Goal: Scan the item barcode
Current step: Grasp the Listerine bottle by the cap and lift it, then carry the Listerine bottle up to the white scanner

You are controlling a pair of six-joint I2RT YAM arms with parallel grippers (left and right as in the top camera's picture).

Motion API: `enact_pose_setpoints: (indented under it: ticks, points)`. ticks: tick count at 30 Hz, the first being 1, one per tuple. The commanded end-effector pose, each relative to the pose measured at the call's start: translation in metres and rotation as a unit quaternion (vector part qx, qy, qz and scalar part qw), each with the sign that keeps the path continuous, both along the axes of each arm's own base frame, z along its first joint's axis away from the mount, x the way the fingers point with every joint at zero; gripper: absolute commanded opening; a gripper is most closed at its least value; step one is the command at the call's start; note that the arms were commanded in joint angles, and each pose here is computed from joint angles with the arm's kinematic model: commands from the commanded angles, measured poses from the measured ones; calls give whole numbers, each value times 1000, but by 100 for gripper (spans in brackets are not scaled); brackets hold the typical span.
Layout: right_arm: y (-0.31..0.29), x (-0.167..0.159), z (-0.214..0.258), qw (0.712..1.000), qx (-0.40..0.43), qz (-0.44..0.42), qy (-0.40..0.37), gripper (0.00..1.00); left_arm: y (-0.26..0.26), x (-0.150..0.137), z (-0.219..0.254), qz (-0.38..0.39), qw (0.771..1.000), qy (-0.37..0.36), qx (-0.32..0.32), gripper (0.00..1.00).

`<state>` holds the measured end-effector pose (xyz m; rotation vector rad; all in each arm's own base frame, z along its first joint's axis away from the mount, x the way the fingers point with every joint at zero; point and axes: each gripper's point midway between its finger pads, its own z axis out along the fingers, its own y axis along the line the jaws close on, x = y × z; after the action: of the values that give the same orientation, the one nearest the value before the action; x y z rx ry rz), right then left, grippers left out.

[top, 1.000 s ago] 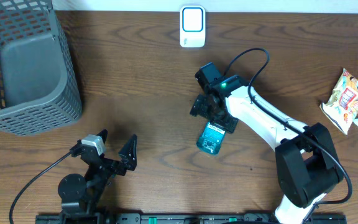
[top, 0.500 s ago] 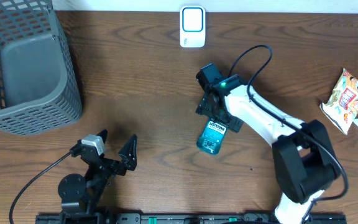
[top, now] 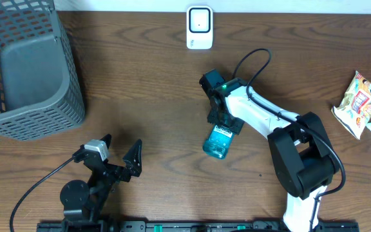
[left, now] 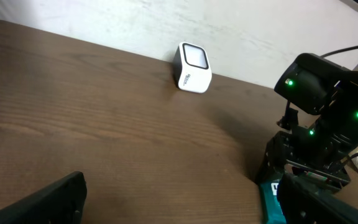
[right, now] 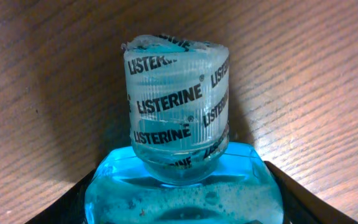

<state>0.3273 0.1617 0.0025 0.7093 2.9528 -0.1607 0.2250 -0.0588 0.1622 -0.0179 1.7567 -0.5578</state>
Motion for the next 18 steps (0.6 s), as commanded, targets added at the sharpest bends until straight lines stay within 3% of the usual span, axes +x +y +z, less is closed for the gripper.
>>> enact_pose_setpoints:
  ticks: [1,7,12,14,18]
  points:
    - [-12,15,18,998,-12,52,-18,49,0,-1,6,0,1000,-10,7,98]
    - [3,30,79,983,33,157,-86,49,0,-1,6,0,1000,-11,7,98]
    - [31,24,127,948,105,270,-132,48,0,-1,6,0,1000,-11,7,98]
    - [48,17,143,920,146,331,-148,48,0,-1,6,0,1000,-11,7,98]
    - [87,-10,177,828,250,472,-173,47,0,-1,6,0,1000,-10,7,98]
